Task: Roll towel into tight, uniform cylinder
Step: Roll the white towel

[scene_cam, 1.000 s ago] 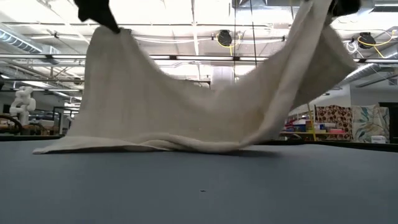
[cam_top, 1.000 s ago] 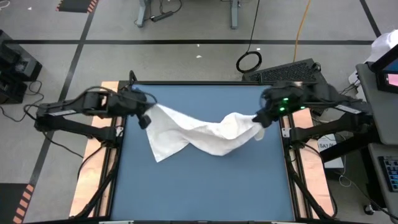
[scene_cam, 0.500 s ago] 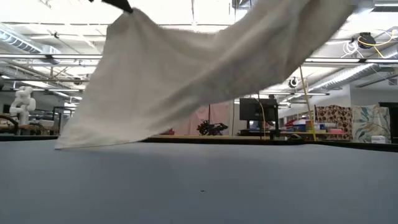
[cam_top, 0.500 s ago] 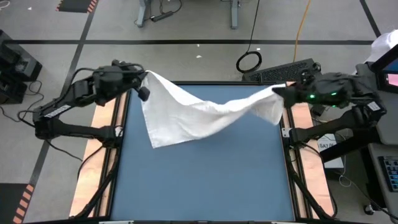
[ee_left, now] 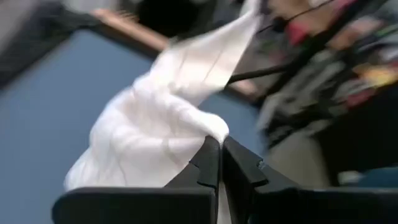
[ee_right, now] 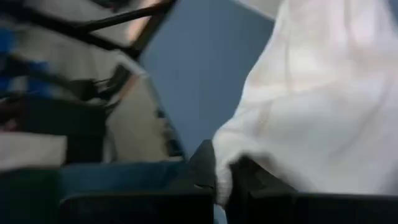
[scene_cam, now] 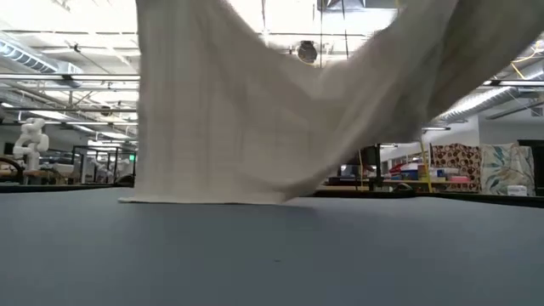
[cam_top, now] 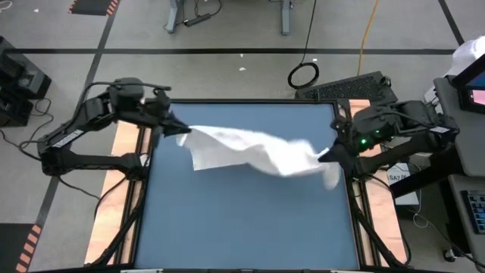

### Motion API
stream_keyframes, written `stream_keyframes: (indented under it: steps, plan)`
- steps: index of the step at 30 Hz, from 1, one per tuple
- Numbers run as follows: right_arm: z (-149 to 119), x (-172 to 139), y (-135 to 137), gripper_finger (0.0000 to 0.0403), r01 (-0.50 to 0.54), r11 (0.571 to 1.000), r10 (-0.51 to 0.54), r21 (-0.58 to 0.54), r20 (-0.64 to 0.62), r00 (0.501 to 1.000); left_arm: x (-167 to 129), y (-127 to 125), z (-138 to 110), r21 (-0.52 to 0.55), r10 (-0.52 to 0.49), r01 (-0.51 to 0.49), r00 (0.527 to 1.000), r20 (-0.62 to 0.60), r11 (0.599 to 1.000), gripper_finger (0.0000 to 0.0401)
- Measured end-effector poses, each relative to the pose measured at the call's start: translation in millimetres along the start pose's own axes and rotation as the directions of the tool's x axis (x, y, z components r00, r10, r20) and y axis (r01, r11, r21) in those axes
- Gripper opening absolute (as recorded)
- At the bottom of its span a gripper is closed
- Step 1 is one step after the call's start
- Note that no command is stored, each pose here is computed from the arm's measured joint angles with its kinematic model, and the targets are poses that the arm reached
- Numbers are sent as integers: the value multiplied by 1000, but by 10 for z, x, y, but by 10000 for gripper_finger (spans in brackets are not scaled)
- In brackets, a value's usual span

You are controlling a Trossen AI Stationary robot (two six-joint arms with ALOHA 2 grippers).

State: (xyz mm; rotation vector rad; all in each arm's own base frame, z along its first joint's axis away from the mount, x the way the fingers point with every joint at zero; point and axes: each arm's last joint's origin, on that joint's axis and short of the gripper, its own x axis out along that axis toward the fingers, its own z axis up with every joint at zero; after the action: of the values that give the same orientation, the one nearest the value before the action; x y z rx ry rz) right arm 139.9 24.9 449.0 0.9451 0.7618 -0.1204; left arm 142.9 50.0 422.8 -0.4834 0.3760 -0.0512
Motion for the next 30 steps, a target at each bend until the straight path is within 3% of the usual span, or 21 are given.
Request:
stream_keyframes:
  steps: [3, 7, 9, 11, 15, 19, 25, 30]
  plan:
    - [-7, -41, 22, 0, -14, 999, 16, -47, 54, 998, -135, -76, 65, -18, -31, 33, 993, 115, 999, 12]
    - [5, -17, -77, 0, 193, 977, -175, -95, 169, 970, -207, -10, 93, -25, 162, -160, 965, 205, 987, 12]
    - [14, 29, -142, 0, 351, 929, -320, -116, 224, 920, -150, 101, 72, -29, 270, -269, 950, 156, 963, 12]
    - [17, 92, -209, 0, 503, 855, -463, -126, 254, 849, -51, 250, 26, -24, 384, -383, 922, 52, 923, 12]
    - [-6, 303, -354, 0, 678, 723, -628, -132, 283, 725, 232, 590, -76, 85, 545, -540, 812, -207, 837, 12]
    - [-65, 604, -514, 0, 721, 682, -677, -120, 268, 685, 547, 865, -126, 184, 532, -502, 756, -381, 845, 12]
    - [-215, 1045, -786, 0, 706, 708, -695, -30, 149, 704, 910, 1079, -184, 133, 392, -378, 773, -499, 916, 12]
    - [-365, 1250, -1003, 0, 713, 700, -713, 49, -2, 701, 999, 1048, -217, 104, 272, -257, 802, -532, 961, 12]
